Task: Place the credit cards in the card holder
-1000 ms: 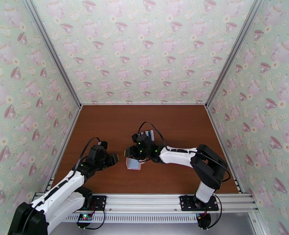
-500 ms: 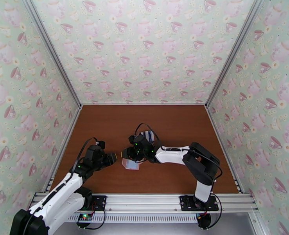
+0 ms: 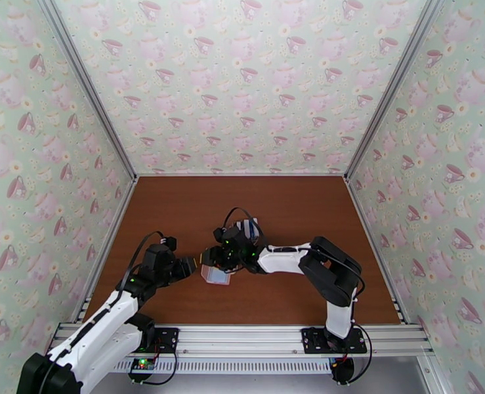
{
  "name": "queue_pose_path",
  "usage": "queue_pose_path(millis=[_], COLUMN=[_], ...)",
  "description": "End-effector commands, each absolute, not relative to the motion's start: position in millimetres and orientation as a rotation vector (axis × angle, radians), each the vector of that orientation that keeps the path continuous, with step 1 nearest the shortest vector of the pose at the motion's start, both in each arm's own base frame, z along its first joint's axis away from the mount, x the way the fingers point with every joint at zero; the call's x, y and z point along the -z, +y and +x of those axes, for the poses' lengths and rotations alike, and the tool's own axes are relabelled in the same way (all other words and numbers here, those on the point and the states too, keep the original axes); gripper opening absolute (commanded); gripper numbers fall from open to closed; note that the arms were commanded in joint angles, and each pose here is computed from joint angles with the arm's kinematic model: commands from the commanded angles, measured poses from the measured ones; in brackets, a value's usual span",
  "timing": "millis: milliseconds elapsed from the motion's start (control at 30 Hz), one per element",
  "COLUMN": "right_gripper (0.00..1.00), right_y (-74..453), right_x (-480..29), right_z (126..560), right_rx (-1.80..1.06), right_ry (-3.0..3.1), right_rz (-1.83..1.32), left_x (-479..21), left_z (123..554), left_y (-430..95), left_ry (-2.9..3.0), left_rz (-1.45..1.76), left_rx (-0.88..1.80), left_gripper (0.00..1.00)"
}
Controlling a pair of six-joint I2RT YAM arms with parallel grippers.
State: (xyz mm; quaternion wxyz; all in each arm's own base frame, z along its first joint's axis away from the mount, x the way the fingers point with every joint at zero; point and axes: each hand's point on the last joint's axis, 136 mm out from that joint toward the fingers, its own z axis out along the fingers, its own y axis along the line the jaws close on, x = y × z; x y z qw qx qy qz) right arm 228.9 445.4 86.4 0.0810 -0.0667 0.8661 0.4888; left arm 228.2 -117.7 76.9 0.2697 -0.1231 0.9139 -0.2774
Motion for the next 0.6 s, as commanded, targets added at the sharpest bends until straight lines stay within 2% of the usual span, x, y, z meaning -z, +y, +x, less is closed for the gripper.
queue_pose_path(millis=[0, 567], right_gripper=[0.46, 0.48], right_y=[459.9, 475.2], right_x=[-101.6, -99.9], right_z=[228.0, 232.7], right_rx=[-1.529, -1.596], right_ry=[2.549, 2.552], right_rz=[-0.232, -0.209], left_x=[-78.3, -87.2], left_z=[225.3, 221.4], left_y=[-120.5, -125.9], left_ry=[2.456, 2.408], left_rz=[-0.323, -0.299], left_rx=[0.786, 0.854], left_gripper=[0.47, 0.51])
